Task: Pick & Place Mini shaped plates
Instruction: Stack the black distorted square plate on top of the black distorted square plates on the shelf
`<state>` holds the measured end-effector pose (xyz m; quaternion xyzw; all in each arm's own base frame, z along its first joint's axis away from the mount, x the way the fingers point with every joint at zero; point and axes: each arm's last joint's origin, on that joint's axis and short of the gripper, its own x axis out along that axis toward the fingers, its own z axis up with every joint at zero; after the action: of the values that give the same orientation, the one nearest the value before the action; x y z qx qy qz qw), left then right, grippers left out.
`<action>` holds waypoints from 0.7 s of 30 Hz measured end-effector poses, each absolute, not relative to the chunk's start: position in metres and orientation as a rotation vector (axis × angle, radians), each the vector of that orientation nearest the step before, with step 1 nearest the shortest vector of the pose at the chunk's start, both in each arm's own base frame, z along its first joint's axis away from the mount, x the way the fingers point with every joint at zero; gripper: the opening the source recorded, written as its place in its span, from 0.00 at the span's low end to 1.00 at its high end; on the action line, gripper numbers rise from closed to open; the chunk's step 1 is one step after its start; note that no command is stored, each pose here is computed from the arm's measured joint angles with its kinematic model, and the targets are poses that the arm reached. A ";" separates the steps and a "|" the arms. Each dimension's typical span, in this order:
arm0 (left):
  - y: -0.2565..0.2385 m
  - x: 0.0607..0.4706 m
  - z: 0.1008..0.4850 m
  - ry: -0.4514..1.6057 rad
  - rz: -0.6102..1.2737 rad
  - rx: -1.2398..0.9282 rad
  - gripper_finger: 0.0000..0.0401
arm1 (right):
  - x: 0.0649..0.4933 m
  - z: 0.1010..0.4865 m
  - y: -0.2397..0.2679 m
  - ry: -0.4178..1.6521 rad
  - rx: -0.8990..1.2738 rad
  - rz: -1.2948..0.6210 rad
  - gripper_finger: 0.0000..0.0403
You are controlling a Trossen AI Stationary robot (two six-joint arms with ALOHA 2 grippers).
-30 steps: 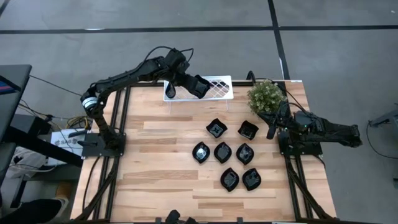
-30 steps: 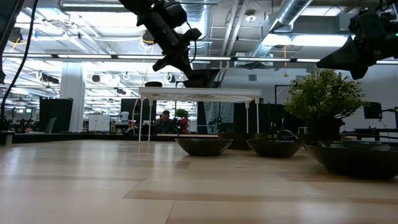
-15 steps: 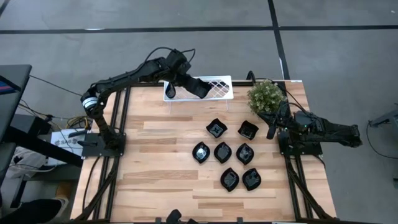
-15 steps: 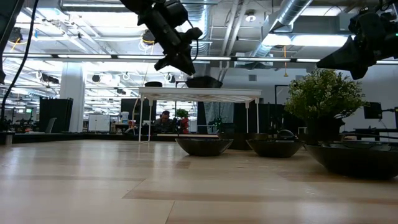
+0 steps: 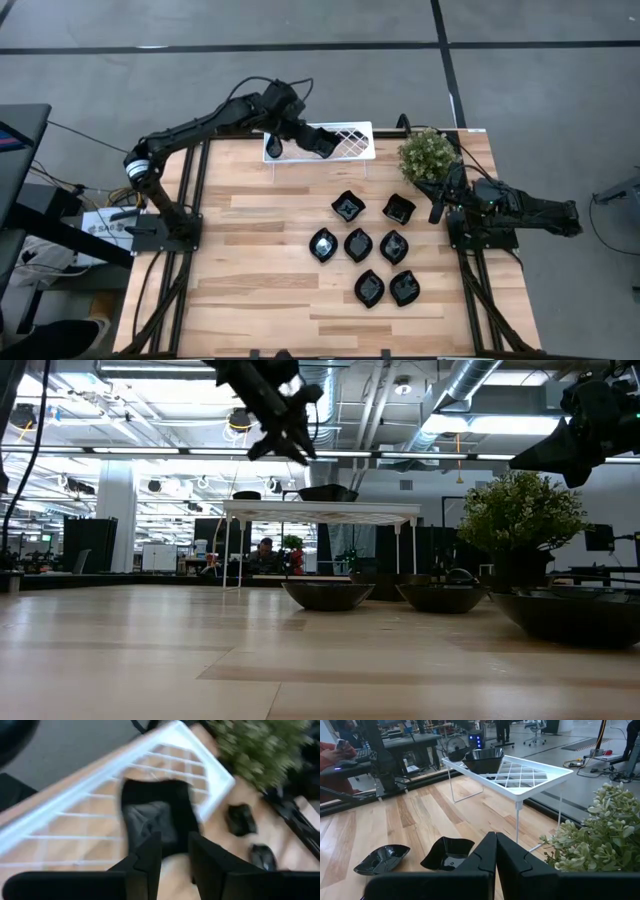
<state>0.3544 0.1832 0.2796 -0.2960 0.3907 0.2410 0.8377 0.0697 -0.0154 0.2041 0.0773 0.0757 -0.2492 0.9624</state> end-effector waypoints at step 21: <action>-0.010 0.372 0.231 1.014 0.466 -0.629 0.24 | 0.070 0.204 -0.015 0.135 0.228 -0.511 0.00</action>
<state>0.3716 -0.0099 0.2305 -0.2933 0.4730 0.2173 0.8019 0.0697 -0.0154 0.2041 0.1123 0.0668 -0.2518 0.9589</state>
